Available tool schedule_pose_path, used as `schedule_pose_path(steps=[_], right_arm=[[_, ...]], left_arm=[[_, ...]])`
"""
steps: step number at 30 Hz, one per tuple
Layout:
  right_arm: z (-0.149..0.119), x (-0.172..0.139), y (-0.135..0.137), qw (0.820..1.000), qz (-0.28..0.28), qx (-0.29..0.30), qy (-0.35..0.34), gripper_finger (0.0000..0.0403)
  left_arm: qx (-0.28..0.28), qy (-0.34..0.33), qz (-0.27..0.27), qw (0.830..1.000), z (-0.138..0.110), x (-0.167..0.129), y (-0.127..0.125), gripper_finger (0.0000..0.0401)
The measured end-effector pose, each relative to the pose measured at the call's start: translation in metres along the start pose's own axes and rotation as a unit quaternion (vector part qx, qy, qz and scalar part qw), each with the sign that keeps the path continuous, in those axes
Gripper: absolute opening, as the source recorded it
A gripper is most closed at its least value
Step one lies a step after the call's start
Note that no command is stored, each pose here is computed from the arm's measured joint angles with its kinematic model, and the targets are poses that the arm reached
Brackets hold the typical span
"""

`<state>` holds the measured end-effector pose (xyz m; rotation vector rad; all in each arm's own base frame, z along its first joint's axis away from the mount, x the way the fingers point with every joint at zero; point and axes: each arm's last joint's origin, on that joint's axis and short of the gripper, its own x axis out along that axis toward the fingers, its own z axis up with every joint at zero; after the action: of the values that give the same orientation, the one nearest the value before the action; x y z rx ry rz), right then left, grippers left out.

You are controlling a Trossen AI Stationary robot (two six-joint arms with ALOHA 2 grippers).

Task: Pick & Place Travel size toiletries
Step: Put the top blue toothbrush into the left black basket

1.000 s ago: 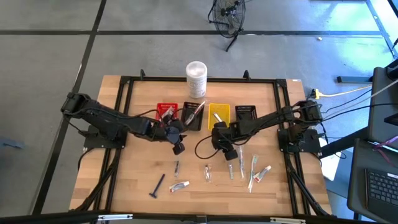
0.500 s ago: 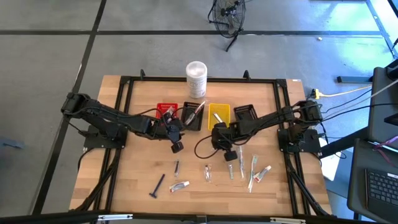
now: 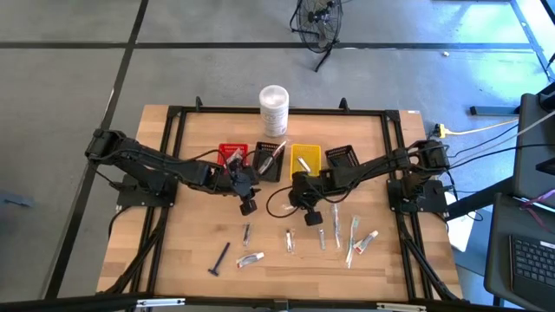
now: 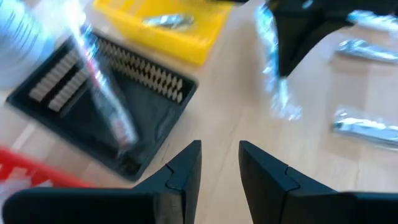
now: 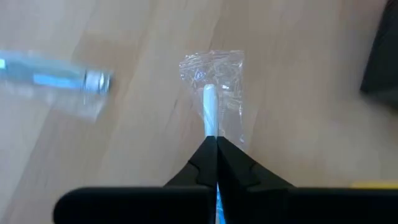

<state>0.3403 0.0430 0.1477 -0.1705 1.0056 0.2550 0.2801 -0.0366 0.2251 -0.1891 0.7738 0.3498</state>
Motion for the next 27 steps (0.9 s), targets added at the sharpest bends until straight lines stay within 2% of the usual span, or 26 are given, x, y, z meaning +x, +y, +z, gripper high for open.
schedule_pose_path(steps=[5,9,16,20,24,27], right_arm=[[0.01,-0.001,-0.002,0.998,-0.008,0.023,-0.052,0.0001],[0.013,-0.001,-0.001,0.997,-0.019,0.047,-0.065,0.0001],[0.017,0.0,0.01,0.995,-0.038,0.053,-0.074,0.0001],[0.019,-0.001,0.013,0.995,-0.056,0.04,-0.072,0.0],[0.023,-0.003,0.015,0.995,-0.056,0.036,-0.071,0.0],[0.024,-0.004,0.014,0.996,-0.057,0.033,-0.066,0.0]], left_arm=[[0.033,-0.025,-0.066,0.997,0.009,0.001,-0.003,0.0102],[0.044,-0.033,-0.116,0.992,0.014,0.006,-0.004,0.0102],[0.048,0.008,-0.144,0.988,0.007,0.036,-0.005,0.0103],[0.057,0.009,-0.152,0.987,0.006,0.053,-0.003,0.0103],[0.057,0.009,-0.146,0.988,0.008,0.057,0.003,0.0103],[0.043,0.006,-0.17,0.984,0.011,0.058,0.005,0.0103]])
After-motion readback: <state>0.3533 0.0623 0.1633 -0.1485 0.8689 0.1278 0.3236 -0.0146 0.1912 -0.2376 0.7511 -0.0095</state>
